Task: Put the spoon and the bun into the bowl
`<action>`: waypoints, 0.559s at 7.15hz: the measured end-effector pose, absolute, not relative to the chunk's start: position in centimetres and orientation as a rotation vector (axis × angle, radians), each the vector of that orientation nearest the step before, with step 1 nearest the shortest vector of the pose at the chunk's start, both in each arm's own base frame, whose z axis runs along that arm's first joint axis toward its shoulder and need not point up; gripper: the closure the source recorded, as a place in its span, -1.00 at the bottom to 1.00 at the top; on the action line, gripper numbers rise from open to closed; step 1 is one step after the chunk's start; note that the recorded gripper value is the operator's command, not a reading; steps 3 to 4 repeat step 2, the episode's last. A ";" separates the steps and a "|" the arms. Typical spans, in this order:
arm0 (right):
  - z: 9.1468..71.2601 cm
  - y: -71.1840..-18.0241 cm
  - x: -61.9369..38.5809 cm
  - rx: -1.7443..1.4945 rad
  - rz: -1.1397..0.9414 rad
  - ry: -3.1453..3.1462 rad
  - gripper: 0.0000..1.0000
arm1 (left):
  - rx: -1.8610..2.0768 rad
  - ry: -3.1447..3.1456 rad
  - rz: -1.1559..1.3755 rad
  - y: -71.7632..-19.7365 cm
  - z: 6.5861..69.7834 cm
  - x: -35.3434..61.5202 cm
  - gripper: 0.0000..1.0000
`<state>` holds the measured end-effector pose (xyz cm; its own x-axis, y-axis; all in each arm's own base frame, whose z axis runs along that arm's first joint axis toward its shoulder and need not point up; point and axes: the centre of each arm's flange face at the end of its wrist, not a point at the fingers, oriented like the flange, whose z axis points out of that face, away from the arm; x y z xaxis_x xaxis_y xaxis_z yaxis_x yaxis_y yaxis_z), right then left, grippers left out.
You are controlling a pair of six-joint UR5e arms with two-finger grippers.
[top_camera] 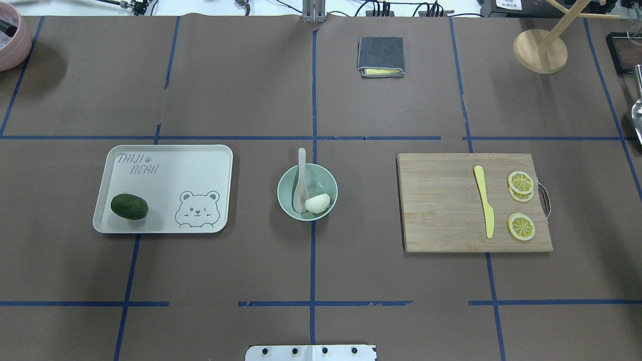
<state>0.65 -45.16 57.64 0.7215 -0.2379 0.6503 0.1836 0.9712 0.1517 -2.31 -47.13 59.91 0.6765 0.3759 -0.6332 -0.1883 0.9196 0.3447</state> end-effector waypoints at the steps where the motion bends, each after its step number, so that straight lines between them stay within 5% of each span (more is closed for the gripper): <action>1: 57.3 -45.3 0.6 0.084 -0.232 -0.729 -1.00 | 0.260 0.765 0.320 -47.1 60.0 -2.3 -1.00; 4: 57.3 -45.3 0.6 0.084 -0.232 -0.729 -1.00 | 0.259 0.764 0.320 -47.1 60.0 -2.4 -1.00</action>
